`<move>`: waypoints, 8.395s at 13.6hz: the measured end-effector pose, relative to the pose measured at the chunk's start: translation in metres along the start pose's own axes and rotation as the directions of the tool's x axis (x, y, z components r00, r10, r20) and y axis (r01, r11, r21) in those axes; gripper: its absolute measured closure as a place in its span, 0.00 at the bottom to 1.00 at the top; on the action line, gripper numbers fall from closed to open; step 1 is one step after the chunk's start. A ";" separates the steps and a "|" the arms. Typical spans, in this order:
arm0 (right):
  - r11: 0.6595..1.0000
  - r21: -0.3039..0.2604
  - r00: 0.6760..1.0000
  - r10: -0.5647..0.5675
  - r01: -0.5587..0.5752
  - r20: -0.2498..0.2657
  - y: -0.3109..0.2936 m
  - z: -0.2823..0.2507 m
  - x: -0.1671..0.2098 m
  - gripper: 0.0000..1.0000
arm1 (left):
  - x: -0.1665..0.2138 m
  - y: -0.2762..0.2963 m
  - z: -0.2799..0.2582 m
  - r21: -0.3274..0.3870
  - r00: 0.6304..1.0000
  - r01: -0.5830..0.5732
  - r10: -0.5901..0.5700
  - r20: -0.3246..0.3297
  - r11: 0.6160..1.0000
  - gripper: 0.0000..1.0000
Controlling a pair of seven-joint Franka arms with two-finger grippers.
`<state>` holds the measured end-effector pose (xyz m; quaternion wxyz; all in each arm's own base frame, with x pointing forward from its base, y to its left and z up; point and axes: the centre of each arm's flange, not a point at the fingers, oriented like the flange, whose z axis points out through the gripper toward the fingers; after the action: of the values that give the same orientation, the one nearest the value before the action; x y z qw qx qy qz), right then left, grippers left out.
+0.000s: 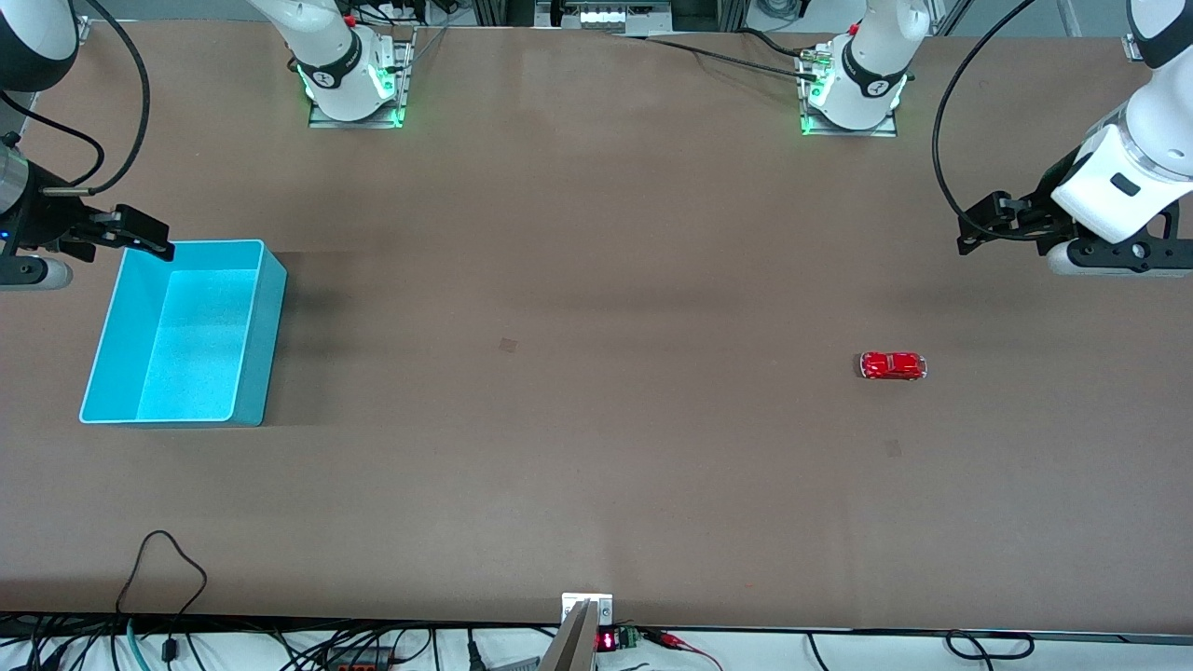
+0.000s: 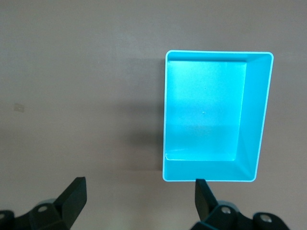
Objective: Wind red beetle toy and store in blue box
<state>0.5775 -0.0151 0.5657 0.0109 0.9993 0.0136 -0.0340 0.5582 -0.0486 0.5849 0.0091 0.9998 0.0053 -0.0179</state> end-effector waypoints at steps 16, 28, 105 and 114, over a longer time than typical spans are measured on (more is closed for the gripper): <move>1.000 0.000 1.000 0.000 0.000 0.004 0.000 0.003 0.001 0.00 | -0.011 0.001 0.008 0.012 0.995 0.023 -0.024 0.096 1.000 0.00; 1.000 0.005 0.997 -0.015 0.014 0.076 -0.001 0.043 0.018 0.00 | -0.025 0.019 0.038 0.035 0.956 -0.012 0.002 0.293 0.999 0.00; 0.999 -0.013 0.995 -0.030 0.031 0.099 -0.054 0.059 0.043 0.00 | 0.037 -0.174 0.383 -0.004 -0.042 -0.999 0.998 0.044 -0.042 0.60; 0.998 -0.014 0.992 -0.053 0.055 0.112 -0.067 0.060 0.041 0.00 | 0.035 -0.228 0.383 0.007 -0.042 -0.999 0.998 0.042 -0.042 0.60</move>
<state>0.6128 0.0516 0.5019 0.0193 0.9950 0.0405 -0.0898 0.5769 0.1725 0.1973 0.0019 0.6956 -0.7182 -0.0181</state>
